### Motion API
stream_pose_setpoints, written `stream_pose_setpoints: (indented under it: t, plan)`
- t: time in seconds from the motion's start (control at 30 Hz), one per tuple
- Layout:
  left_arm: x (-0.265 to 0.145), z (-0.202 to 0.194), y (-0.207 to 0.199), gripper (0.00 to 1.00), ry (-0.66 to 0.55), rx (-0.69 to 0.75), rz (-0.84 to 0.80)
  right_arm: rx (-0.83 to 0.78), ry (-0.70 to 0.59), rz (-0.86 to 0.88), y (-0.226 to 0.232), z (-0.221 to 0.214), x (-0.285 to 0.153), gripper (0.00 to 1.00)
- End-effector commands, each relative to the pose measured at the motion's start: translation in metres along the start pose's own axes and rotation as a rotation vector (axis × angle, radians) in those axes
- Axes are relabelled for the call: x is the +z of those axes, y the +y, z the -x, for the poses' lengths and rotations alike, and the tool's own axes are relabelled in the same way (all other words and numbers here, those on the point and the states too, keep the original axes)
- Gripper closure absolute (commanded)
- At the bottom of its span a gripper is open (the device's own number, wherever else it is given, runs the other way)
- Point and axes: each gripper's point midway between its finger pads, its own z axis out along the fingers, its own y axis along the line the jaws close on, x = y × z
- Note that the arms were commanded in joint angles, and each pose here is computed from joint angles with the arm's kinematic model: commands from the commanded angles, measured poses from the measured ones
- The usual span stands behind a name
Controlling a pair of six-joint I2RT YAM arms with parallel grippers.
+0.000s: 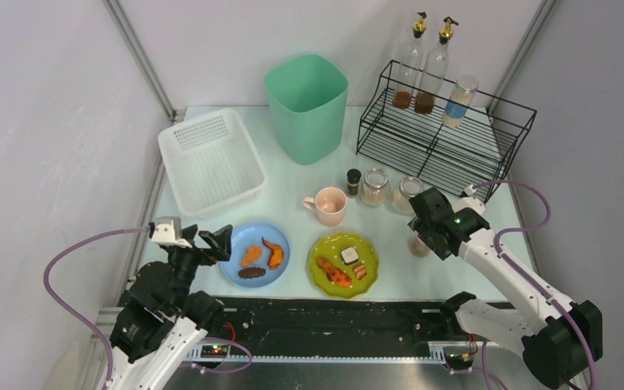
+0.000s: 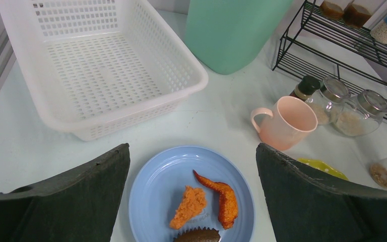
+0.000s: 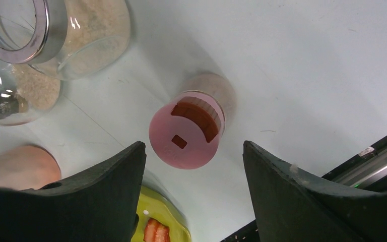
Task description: Clear the kitchen counter
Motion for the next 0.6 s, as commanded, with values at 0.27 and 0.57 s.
stream_pose_setpoints:
  t: [0.27, 0.57]
  plan:
    - [0.0, 0.006, -0.001, 0.02, -0.031, -0.014, -0.005, 0.071, -0.059, -0.04, 0.008, 0.01, 0.008, 0.26]
    - [0.0, 0.007, -0.001, 0.02, -0.032, -0.015, -0.005, 0.066, -0.084, -0.058, 0.009, 0.014, 0.012, 0.31]
